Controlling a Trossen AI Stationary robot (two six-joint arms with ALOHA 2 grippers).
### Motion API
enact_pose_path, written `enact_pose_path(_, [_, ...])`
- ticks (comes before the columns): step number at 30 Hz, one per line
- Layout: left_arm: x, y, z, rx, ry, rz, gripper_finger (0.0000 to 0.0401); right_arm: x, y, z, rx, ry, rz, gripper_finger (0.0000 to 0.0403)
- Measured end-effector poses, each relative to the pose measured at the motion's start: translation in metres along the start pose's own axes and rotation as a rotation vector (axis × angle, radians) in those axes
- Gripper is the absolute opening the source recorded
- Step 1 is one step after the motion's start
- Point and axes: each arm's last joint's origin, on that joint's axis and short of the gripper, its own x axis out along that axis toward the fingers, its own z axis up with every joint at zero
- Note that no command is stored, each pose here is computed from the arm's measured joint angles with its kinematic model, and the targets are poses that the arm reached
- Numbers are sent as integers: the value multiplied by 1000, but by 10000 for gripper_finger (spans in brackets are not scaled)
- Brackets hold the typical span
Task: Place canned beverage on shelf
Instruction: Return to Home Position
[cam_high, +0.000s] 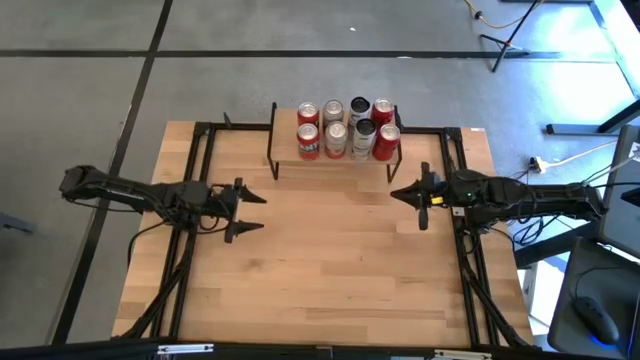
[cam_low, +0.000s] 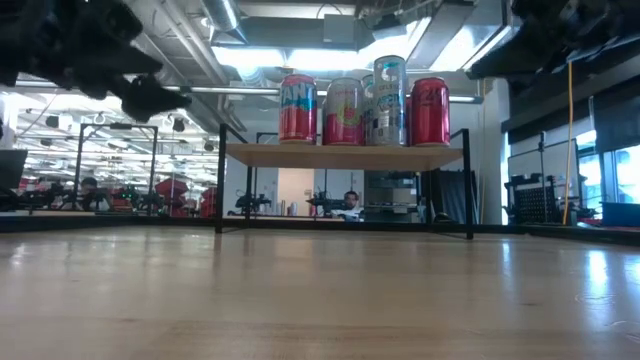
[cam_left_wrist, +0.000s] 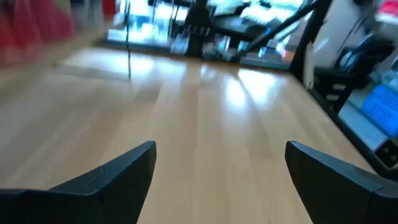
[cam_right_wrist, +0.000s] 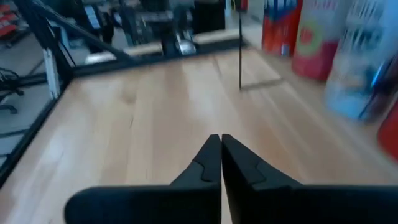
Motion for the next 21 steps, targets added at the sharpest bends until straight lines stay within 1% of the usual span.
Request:
enact_pose_path(4, [-2, 1, -9, 80, -139, -41, 348, -11, 1, 4, -48, -51, 60, 3])
enact_pose_path(8, [-6, 4, -23, 70, -227, -55, 348, -24, 0, 4, -47, -81, 61, 3])
enact_pose_path(9, [-6, 5, -26, 57, -215, -56, 348, -27, 0, 3, -44, -80, 59, 3])
enact_pose_path(12, [-7, 5, -27, 65, -208, -61, 348, -34, -2, 1, -47, -82, 50, 3])
enact_pose_path(14, [-8, 5, -26, 76, -220, -61, 348, -37, -3, -4, -50, -117, 56, 3])
enact_pose_path(17, [-9, 5, -26, 77, -226, -63, 348, -35, -4, -18, -39, -201, 99, 3])
enact_pose_path(19, [-9, 4, -26, 79, -223, -79, 348, -33, -5, -32, -24, -219, 135, 3])
enact_pose_path(21, [-9, 4, -26, 80, -222, -93, 348, -33, -6, -43, -15, -228, 145, 3])
